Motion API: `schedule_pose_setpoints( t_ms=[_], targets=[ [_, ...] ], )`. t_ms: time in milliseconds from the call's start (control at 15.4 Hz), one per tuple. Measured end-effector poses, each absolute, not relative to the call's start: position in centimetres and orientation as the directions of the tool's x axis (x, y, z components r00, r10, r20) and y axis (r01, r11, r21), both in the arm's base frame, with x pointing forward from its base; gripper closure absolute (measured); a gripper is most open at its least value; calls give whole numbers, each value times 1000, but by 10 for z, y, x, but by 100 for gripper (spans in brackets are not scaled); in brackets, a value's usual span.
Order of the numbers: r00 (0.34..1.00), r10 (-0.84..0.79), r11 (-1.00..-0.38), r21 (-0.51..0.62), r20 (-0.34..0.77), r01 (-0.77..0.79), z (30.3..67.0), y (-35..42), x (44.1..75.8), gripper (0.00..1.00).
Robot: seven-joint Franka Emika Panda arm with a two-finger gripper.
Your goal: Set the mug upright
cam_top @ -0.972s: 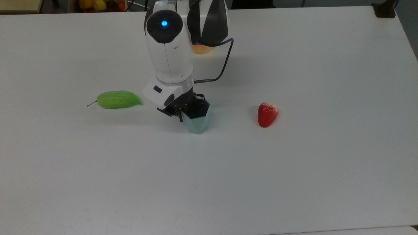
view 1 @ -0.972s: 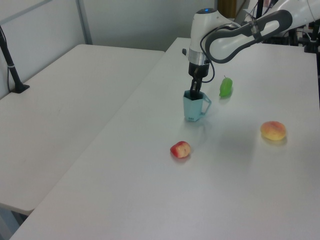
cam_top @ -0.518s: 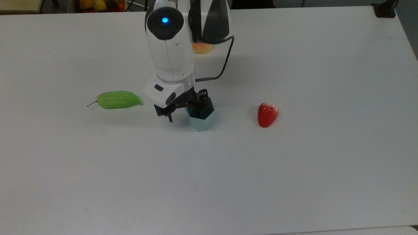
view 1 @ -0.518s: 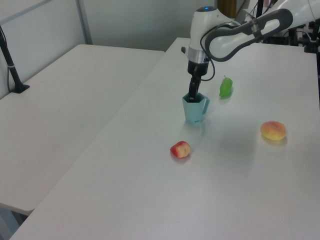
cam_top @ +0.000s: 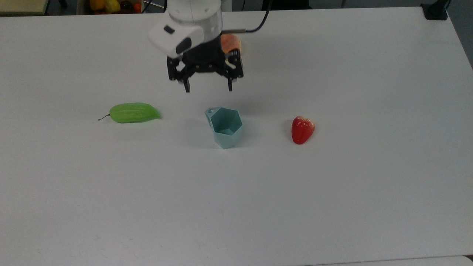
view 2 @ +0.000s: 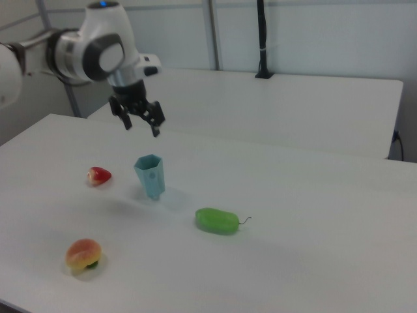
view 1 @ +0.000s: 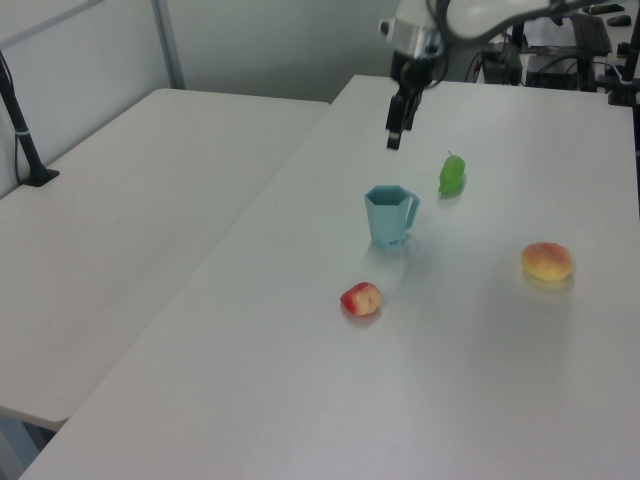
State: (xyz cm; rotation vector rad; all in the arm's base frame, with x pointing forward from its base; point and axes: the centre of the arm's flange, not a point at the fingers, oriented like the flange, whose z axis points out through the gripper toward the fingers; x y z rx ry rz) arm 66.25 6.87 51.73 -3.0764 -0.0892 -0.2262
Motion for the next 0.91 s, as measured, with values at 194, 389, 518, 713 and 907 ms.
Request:
schedule_pose_setpoints(
  t_ms=[194,389,518,713,907],
  targets=[
    [995,-57,-996,-69,86,-51,578,81,618,0],
    [996,-83,-995,-60,22,-81,624,104,571,0],
    [998,-58,-997,-57,23,-56,645,118,548,0],
    [999,7,-996,-88,41,10,660,129,532,0],
    [990,131,-987,-85,53,136,664,130,522,0]
  ],
)
